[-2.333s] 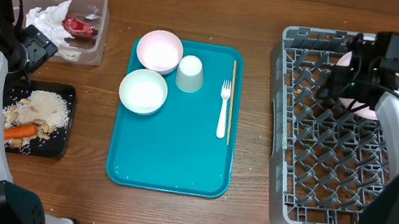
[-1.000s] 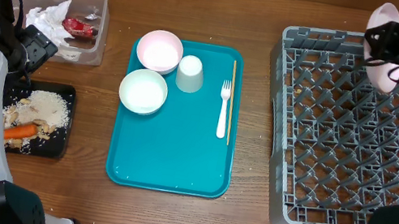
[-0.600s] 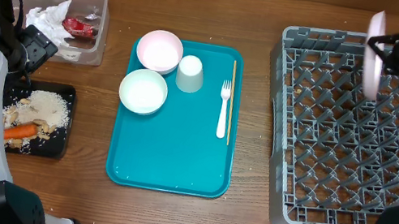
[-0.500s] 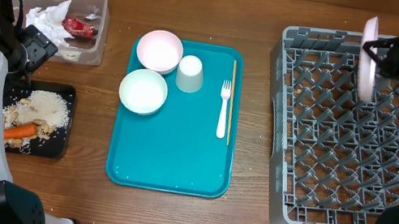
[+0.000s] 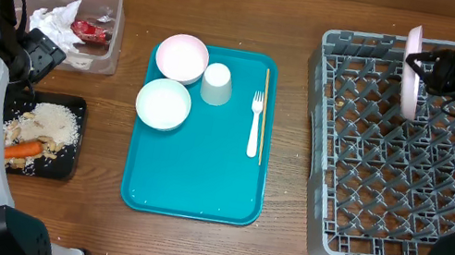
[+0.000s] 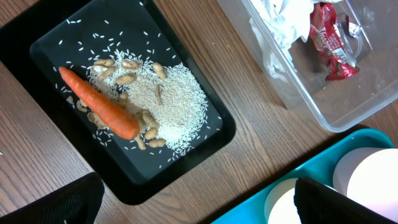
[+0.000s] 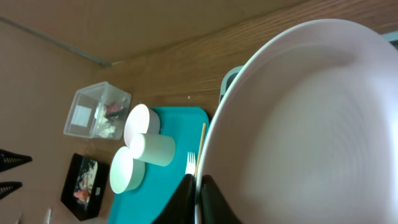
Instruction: Sort waste into correct bins and load items into the dishwasher rack
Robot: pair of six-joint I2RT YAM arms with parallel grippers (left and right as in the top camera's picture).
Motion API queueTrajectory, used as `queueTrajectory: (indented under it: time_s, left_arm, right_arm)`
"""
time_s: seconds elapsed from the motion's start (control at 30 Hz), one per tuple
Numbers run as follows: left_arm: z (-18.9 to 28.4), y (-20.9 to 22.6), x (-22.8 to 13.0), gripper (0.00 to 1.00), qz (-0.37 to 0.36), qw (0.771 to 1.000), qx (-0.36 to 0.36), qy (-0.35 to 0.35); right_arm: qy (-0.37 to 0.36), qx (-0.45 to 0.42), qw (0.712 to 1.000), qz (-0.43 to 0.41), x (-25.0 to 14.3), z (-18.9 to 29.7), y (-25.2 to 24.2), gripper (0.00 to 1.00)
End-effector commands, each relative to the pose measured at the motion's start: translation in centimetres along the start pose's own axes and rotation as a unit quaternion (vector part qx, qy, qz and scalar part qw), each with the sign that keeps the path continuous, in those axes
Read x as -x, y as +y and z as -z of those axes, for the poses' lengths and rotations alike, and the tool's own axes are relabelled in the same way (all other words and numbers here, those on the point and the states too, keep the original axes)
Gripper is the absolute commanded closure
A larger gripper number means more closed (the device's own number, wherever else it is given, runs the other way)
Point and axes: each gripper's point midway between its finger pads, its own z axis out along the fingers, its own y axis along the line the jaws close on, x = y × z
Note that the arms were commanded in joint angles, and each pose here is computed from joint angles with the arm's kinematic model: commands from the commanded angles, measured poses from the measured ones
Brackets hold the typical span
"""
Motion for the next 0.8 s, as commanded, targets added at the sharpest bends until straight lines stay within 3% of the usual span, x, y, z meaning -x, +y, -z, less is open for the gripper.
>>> queueTrajectory:
  time_s: [0.0, 0.5, 0.6, 0.77]
  left_arm:
    - [0.4, 0.0, 0.7, 0.00, 0.000, 1.000, 0.001, -0.013]
    - [0.5, 0.0, 0.7, 0.00, 0.000, 1.000, 0.001, -0.013]
    - [0.4, 0.0, 0.7, 0.00, 0.000, 1.000, 0.001, -0.013]
    - [0.5, 0.0, 0.7, 0.00, 0.000, 1.000, 0.001, -0.013]
  right_arm:
    - [-0.003, 0.010, 1.000, 0.007, 0.1, 0.0, 0.5, 0.68]
    - [-0.020, -0.044, 0.999, -0.007, 1.5, 0.8, -0.5, 0.68]
    - [-0.029, -0.142, 0.989, -0.039, 1.8, 1.6, -3.7, 0.68]
    - [-0.021, -0.310, 0.944, -0.110, -0.3, 3.3, -9.6, 0.68]
